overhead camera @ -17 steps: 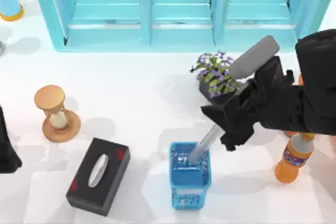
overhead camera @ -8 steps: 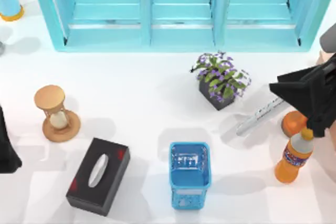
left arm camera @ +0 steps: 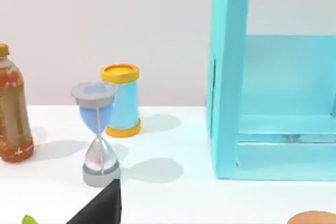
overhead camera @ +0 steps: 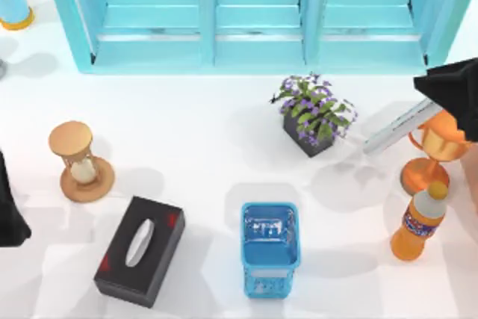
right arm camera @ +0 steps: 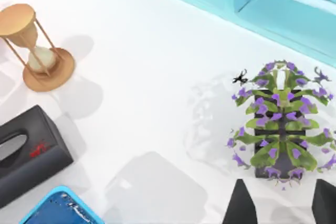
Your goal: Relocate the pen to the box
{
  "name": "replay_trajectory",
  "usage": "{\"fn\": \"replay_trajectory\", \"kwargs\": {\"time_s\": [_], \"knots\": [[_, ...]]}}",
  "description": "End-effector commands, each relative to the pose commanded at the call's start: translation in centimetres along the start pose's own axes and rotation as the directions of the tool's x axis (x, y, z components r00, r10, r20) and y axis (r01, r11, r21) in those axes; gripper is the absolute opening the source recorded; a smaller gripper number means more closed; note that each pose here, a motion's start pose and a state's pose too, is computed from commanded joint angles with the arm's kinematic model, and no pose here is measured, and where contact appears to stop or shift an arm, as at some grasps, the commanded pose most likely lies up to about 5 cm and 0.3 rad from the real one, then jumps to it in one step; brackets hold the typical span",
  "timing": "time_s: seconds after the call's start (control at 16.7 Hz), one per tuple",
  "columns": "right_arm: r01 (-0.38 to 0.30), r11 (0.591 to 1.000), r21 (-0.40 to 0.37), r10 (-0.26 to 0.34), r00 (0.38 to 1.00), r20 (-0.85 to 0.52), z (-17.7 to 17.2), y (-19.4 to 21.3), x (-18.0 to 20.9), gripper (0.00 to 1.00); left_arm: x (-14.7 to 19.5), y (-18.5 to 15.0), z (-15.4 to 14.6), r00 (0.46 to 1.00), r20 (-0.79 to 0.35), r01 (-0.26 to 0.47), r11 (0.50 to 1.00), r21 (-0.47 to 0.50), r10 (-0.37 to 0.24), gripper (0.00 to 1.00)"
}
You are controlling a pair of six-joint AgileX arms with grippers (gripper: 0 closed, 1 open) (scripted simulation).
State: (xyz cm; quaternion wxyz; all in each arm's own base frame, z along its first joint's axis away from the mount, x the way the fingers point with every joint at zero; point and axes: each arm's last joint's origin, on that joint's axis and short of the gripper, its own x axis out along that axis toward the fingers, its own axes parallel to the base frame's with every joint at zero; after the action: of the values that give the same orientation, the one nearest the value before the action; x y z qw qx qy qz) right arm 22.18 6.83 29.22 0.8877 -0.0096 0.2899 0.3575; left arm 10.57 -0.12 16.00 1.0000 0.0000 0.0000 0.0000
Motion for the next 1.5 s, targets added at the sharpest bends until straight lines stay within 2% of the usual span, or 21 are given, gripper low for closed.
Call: {"fn": "replay_trajectory", "kwargs": {"time_s": [0.12,0.3,0.42,0.48,0.6,0.78,1.14,1.5], "knots": [[0.117,0.992,0.037,-0.117,0.993,0.003,1.8,-2.5,-1.5,0.0,0.0,0.0,0.0,1.0,0.0,0.0,1.0,0.0,0.0,1.0],[0.317,0.946,0.066,-0.314,0.948,-0.05,3.2,-6.5,-4.8,0.0,0.0,0.0,0.0,1.0,0.0,0.0,1.0,0.0,0.0,1.0],[0.42,0.906,0.055,-0.411,0.902,-0.129,3.0,-8.4,-7.0,0.0,0.0,0.0,0.0,1.0,0.0,0.0,1.0,0.0,0.0,1.0],[0.453,0.891,0.041,-0.44,0.881,-0.177,2.6,-9.0,-7.8,0.0,0.0,0.0,0.0,1.0,0.0,0.0,1.0,0.0,0.0,1.0],[0.483,0.876,0.006,-0.463,0.845,-0.268,1.7,-9.5,-8.8,0.0,0.0,0.0,0.0,1.0,0.0,0.0,1.0,0.0,0.0,1.0],[0.492,0.87,-0.02,-0.468,0.813,-0.345,0.7,-9.7,-9.4,0.0,0.0,0.0,0.0,1.0,0.0,0.0,1.0,0.0,0.0,1.0],[0.49,0.871,-0.023,-0.467,0.814,-0.345,0.4,-9.8,-9.0,0.0,0.0,0.0,0.0,1.0,0.0,0.0,1.0,0.0,0.0,1.0],[0.499,0.866,-0.028,-0.479,0.812,-0.334,-2.4,-11.4,-6.1,0.0,0.0,0.0,0.0,1.0,0.0,0.0,1.0,0.0,0.0,1.0]]}}
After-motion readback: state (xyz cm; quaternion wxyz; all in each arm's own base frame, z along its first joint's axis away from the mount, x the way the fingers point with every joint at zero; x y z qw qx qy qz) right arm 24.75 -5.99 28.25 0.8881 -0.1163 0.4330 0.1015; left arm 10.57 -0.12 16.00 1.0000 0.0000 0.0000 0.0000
